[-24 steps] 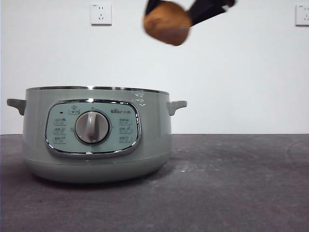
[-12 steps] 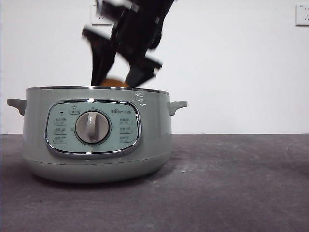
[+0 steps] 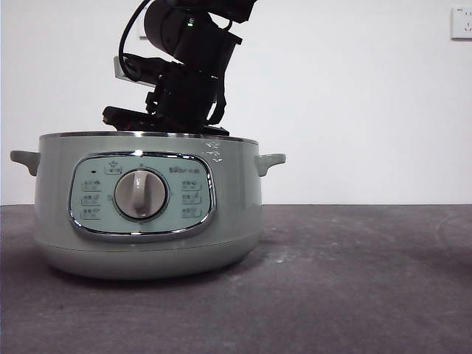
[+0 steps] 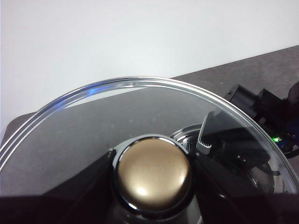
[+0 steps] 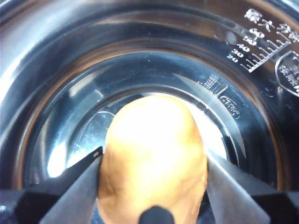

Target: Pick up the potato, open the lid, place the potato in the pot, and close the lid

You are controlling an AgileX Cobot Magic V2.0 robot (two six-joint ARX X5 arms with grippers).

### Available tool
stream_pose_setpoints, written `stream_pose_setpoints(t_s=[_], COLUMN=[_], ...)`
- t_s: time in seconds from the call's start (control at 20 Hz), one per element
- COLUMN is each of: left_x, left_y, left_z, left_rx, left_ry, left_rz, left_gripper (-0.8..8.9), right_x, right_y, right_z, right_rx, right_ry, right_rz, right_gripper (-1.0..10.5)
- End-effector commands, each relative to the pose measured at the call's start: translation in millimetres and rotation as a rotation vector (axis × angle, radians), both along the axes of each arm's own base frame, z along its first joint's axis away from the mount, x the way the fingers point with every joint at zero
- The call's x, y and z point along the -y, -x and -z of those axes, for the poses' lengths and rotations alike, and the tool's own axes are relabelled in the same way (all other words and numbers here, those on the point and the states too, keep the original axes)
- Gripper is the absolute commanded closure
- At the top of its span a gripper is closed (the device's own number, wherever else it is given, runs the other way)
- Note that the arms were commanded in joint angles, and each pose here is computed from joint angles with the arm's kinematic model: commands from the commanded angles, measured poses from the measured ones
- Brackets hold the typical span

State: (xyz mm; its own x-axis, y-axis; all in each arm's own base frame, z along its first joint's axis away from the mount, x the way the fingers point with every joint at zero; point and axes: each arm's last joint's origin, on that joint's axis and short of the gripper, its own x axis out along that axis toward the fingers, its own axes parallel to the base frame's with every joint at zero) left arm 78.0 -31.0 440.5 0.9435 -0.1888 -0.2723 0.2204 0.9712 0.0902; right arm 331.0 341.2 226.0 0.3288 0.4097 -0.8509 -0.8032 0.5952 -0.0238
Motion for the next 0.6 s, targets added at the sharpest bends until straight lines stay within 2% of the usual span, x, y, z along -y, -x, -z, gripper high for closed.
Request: stream_pose_setpoints(t_s=[0.05,0.3,0.45,0.6], left_x=[-2.3,-2.2,-3.0,-0.1], left_y=[4.1,3.8,3.7,-3.7], left_z=[-10.0,-9.9,-10.0,-8.7], left_rx=[0.069,0.068,0.071,0.054], left_ry=[0.021,0.020,0.014,-0.002], left_rz=[-0.003,-0.004,-0.032,-0.054], left_gripper=[8.21,8.21,8.21,8.21], right_x=[-2.9,0.4,13.7,42.3], right_y=[-1.3,1.2,13.9,37.5], right_z=[15.3,-1.1,-38.8,-92.1], right_rx=[-0.026,-0.001,0.018,0.032], right_ry=[0.028,0.003,-0.017,-0.031], right_rz=[0.006,0.007,0.008,0.015], right_gripper=[4.7,4.7,4.7,4.8])
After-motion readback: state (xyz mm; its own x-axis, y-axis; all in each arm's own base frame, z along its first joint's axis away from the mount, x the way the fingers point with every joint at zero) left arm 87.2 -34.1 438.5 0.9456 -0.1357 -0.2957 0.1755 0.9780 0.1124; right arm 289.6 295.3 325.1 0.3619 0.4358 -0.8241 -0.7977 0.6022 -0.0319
